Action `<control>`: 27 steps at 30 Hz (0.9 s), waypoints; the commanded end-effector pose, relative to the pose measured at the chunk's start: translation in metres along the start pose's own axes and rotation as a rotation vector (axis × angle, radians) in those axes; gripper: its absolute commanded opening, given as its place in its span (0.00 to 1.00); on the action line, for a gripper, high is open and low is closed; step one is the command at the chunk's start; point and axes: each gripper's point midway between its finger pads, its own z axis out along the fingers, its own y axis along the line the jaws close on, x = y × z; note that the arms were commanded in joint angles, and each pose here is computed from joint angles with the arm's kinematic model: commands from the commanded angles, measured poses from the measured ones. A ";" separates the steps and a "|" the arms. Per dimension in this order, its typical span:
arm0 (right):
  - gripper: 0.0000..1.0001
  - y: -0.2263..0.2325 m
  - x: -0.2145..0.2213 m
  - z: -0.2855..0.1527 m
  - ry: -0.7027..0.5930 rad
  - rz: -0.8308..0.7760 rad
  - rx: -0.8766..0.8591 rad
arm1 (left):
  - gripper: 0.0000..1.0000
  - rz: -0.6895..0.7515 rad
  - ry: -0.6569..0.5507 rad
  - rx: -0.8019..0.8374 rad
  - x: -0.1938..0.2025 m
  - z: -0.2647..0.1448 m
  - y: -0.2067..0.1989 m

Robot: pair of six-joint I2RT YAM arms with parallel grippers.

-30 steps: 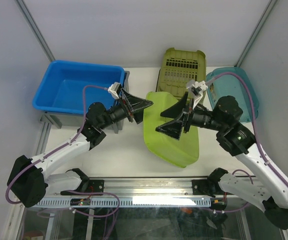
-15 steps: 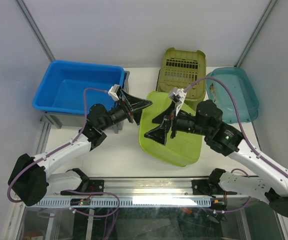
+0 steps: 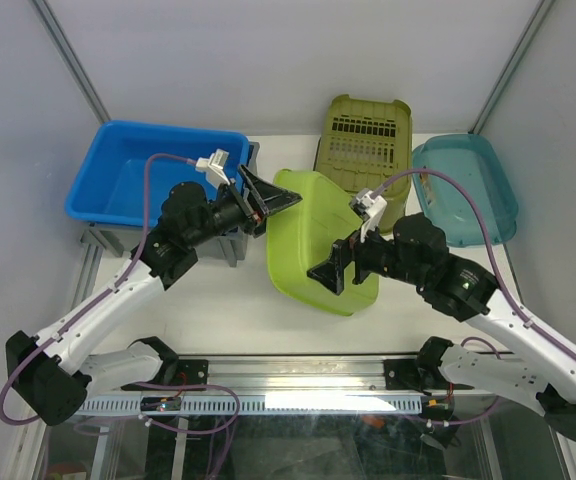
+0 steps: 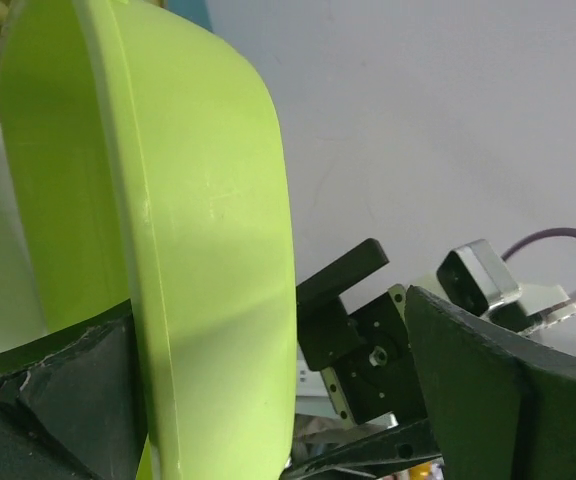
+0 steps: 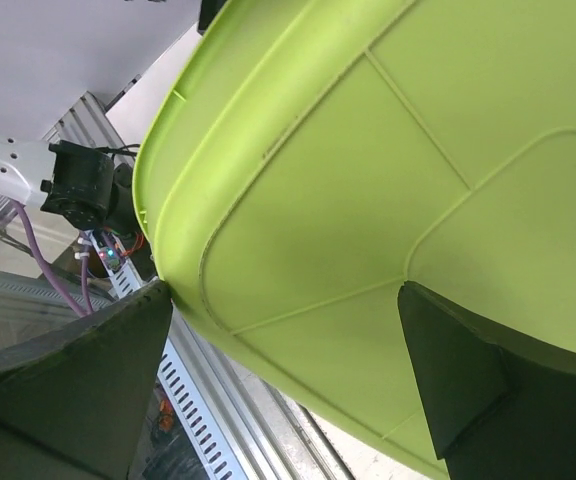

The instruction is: Turn the large container upside down

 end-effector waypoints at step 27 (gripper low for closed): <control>0.99 -0.019 -0.076 -0.060 -0.319 -0.031 0.196 | 0.99 0.554 0.197 -0.609 -0.016 -0.073 0.057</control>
